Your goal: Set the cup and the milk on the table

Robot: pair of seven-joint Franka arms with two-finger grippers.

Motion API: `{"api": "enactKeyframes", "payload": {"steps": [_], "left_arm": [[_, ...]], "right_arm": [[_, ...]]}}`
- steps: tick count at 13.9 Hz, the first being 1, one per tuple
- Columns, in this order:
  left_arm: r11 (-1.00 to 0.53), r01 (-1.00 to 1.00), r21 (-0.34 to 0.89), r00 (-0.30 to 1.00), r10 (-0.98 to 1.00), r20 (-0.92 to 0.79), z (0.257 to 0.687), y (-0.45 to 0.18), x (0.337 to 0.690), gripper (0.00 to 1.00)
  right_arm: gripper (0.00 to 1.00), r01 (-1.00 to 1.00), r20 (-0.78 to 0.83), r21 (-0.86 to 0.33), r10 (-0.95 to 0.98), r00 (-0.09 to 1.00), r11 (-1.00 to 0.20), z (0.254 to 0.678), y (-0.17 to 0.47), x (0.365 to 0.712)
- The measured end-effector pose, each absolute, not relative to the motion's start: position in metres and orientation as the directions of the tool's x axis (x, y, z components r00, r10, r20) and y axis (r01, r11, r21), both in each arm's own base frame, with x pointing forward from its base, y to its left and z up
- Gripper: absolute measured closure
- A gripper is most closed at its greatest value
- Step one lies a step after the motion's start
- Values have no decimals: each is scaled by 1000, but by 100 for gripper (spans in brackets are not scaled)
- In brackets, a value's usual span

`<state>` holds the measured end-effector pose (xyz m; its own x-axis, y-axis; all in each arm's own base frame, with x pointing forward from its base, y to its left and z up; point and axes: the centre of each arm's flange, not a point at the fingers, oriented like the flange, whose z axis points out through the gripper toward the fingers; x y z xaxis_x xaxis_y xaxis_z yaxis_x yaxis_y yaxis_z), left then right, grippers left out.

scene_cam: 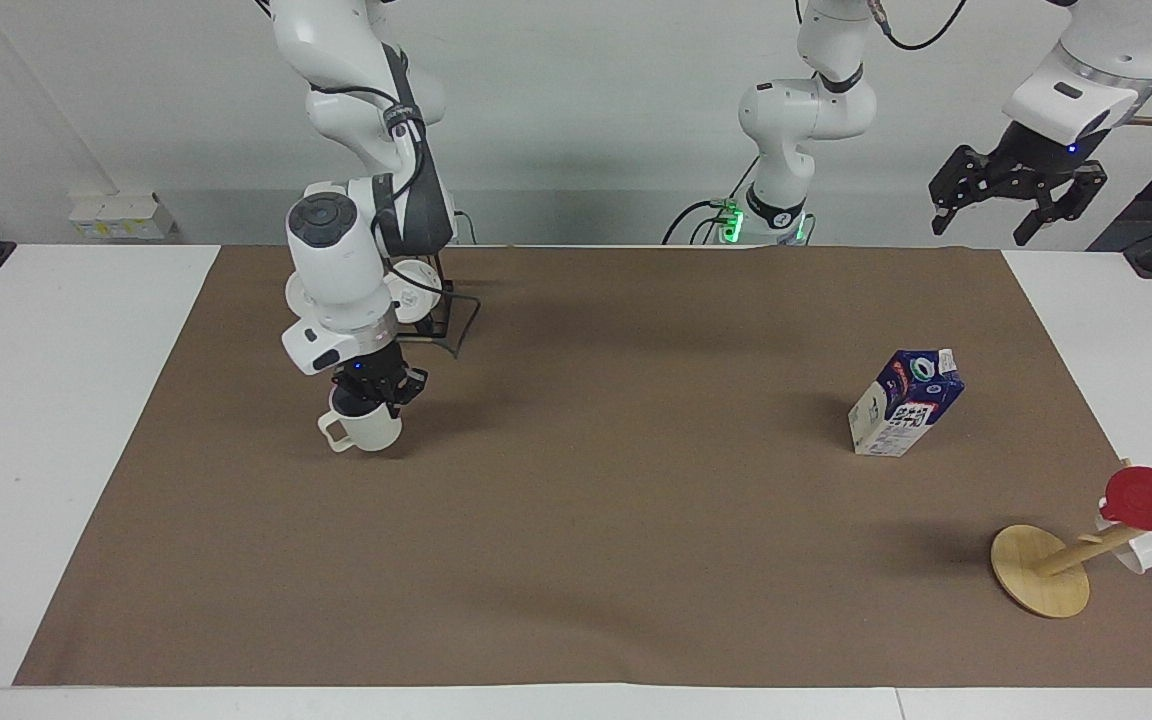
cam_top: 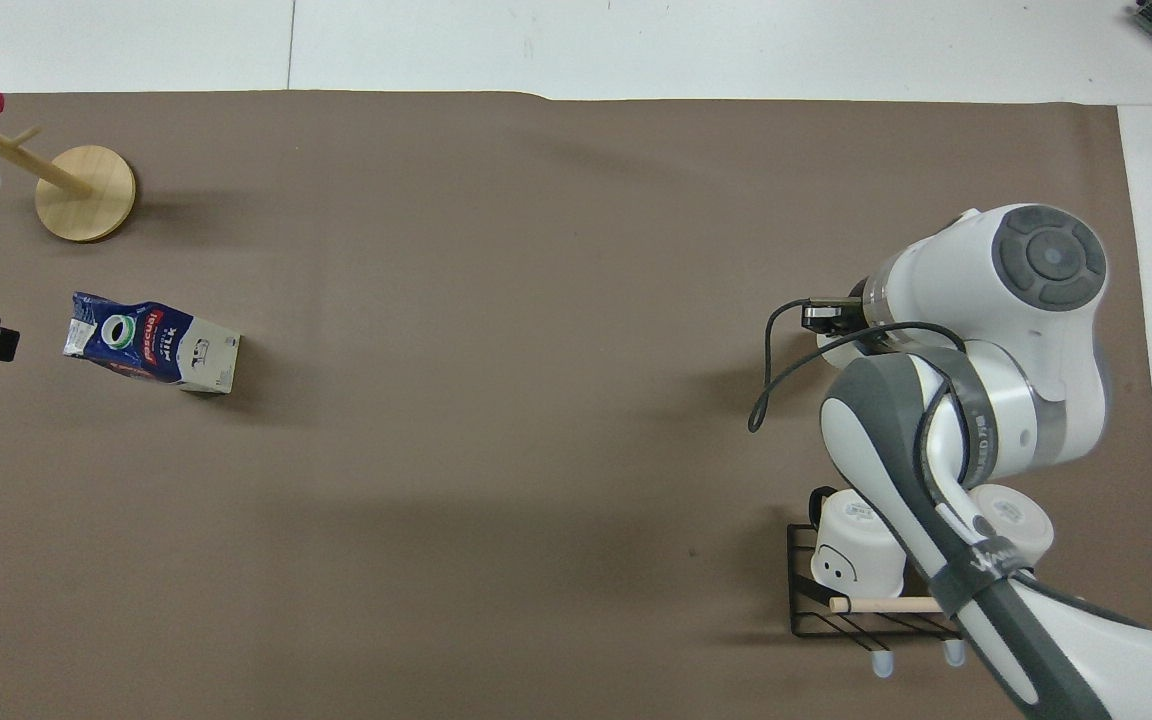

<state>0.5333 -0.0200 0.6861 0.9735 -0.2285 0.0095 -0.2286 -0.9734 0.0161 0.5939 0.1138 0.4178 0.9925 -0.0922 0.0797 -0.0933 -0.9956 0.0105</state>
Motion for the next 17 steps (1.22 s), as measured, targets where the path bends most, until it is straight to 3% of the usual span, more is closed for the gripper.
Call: {"api": "enactKeyframes", "payload": {"steps": [4,9,17], "left_arm": [[-973,-229,16,974,-228,10,686,-20,533,0],[-973,-229,16,973,-228,9,686,-20,533,0],[-973,-228,16,974,-228,10,686,-20,533,0]], "right_arm": [[96,-78,97,0,-77,992,-997,448,174,596],[96,-102,94,-11,-103,990,-995,442,245,579],[96,-124,104,-27,-127,987,-992,360,379,542]]}}
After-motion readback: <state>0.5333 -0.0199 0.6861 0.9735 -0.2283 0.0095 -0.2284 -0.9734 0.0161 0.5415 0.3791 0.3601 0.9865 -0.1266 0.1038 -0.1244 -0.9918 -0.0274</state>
